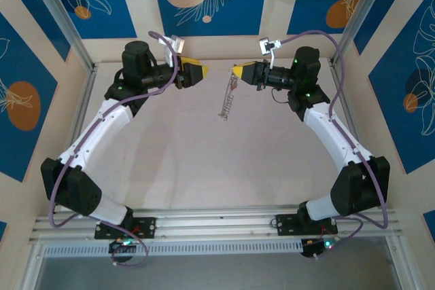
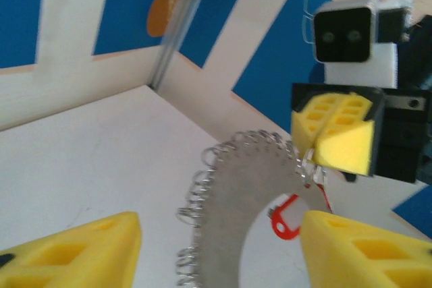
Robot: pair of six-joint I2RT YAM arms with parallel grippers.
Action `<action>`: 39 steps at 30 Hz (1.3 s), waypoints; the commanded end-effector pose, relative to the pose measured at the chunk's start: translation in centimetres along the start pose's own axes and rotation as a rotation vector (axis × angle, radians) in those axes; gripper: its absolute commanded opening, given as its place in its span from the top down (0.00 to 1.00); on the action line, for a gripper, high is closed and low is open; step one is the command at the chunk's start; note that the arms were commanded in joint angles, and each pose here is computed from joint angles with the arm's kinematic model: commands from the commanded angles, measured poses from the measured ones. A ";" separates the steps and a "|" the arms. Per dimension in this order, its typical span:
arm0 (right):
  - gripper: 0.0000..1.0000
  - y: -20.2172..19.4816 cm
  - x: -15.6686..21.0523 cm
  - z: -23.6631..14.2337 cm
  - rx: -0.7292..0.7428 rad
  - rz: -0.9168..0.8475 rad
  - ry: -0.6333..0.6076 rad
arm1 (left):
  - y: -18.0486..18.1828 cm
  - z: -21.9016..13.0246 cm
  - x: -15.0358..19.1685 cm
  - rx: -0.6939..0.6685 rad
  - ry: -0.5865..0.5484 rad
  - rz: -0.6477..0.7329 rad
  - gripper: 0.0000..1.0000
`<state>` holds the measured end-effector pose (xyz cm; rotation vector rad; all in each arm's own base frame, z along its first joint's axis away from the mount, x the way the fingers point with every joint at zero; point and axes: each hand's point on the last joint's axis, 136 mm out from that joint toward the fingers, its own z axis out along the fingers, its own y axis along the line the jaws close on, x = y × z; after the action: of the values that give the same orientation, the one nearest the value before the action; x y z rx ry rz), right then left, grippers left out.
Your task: Put the keys on the keyring
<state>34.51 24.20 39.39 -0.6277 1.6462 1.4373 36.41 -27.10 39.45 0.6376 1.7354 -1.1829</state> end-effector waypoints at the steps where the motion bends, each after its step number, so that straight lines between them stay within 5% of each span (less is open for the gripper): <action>1: 1.00 0.5 -0.2 0.6 -0.063 -0.046 0.016 | -1.5 0.4 -0.6 0.127 0.016 0.026 0.44; 6: 1.00 0.1 -0.2 1.3 -0.106 -0.039 0.034 | -1.9 1.0 -0.6 0.205 0.025 0.012 0.46; 15: 1.00 0.4 -0.6 1.7 -0.138 -0.043 0.034 | -1.2 2.1 -0.4 0.261 0.010 -0.027 0.68; 25: 1.00 1.4 -0.7 2.0 -0.175 -0.056 0.033 | -1.3 2.5 -0.7 0.298 0.004 -0.050 0.60; 39: 1.00 1.8 -0.9 3.1 -0.208 -0.056 0.032 | -1.7 2.7 0.2 0.334 0.043 -0.055 0.62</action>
<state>34.54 27.01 39.40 -0.7660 1.5661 1.5830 36.29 -30.22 39.27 0.7761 1.6422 -1.5128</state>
